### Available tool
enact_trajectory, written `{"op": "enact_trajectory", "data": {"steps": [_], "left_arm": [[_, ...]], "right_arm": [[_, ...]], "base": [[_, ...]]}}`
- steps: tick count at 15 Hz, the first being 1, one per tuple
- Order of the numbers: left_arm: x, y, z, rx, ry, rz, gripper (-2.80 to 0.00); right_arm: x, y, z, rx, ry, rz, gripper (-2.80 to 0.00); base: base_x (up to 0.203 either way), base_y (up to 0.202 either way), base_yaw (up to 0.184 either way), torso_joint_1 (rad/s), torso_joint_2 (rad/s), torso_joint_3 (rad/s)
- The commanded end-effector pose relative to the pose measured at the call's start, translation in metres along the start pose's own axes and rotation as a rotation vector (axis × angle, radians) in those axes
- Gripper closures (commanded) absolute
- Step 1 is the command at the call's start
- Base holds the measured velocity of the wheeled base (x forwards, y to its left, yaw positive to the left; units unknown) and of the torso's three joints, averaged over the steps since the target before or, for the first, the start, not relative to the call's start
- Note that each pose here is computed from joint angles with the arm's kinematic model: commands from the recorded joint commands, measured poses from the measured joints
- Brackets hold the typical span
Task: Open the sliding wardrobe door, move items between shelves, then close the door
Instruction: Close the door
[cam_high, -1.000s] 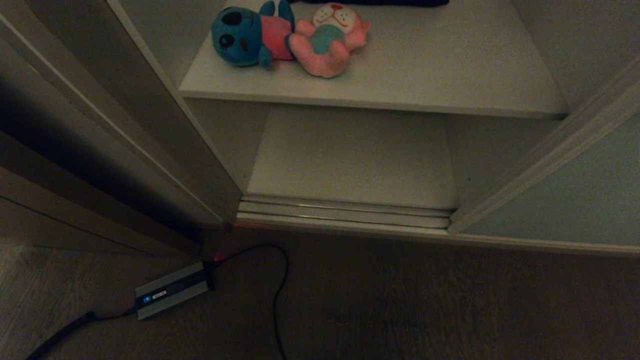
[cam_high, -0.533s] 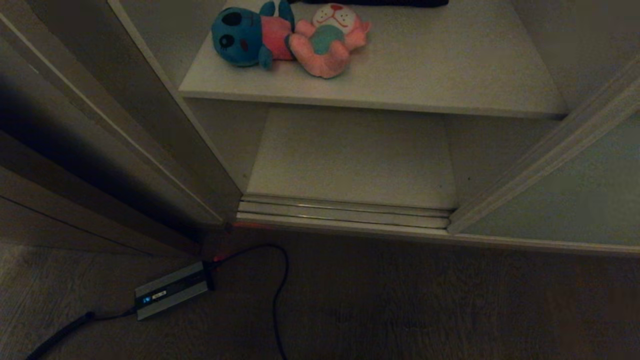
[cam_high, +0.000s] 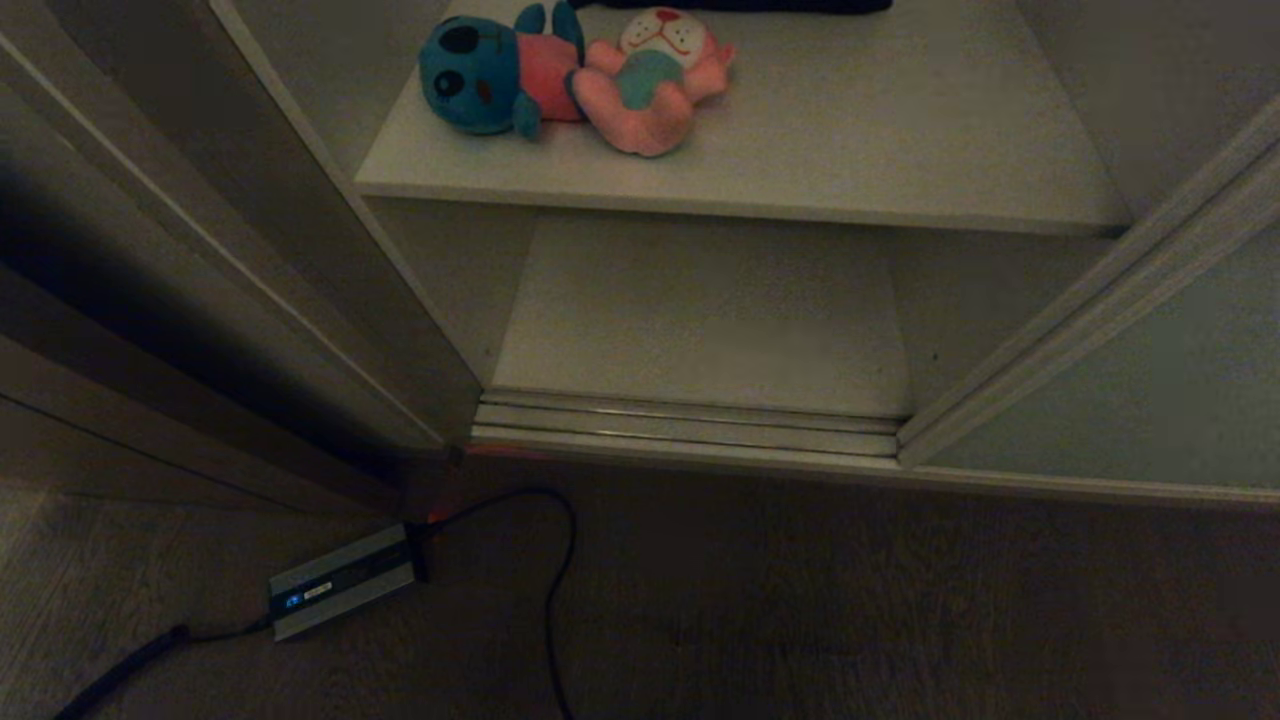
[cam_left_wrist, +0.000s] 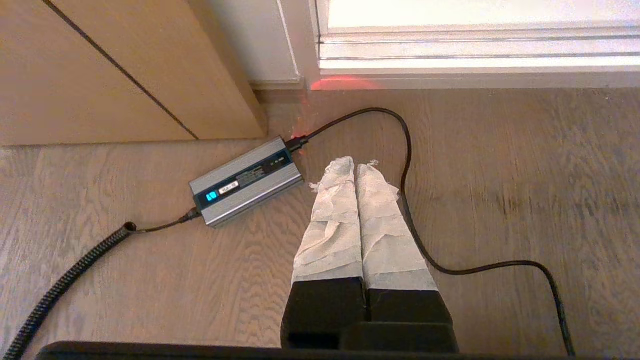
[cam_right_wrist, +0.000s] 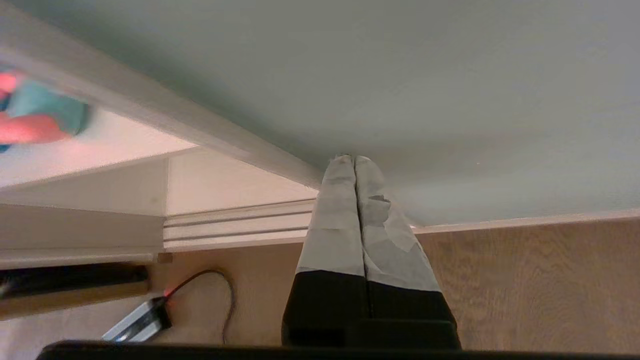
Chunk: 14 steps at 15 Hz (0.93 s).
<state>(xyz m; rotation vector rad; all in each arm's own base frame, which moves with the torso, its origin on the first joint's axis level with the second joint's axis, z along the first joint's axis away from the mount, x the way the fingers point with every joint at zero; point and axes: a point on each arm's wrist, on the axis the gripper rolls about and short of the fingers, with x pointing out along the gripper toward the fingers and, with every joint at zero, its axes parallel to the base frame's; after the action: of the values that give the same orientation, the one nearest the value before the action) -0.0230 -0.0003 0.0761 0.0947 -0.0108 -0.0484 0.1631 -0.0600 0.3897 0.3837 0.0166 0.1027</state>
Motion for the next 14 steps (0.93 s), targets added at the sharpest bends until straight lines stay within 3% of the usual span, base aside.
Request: {"op": "enact_trajectory", "data": {"steps": [1, 7, 14], "left_arm": [[0.0, 0.0, 0.0, 0.0, -0.001, 0.0, 0.0], [0.0, 0.0, 0.0, 0.0, 0.001, 0.0, 0.0], [0.0, 0.0, 0.0, 0.0, 0.0, 0.0, 0.0]], "right_arm": [[-0.005, 0.015, -0.002, -0.012, 0.007, 0.074, 0.0], [-0.003, 0.04, -0.014, -0.02, 0.062, 0.223, 0.0], [-0.043, 0.095, -0.04, -0.057, 0.155, 0.585, 0.0]], "base": [[0.0, 0.0, 0.0, 0.0, 0.0, 0.0], [0.0, 0.0, 0.0, 0.0, 0.0, 0.0], [0.0, 0.0, 0.0, 0.0, 0.0, 0.0]]}}
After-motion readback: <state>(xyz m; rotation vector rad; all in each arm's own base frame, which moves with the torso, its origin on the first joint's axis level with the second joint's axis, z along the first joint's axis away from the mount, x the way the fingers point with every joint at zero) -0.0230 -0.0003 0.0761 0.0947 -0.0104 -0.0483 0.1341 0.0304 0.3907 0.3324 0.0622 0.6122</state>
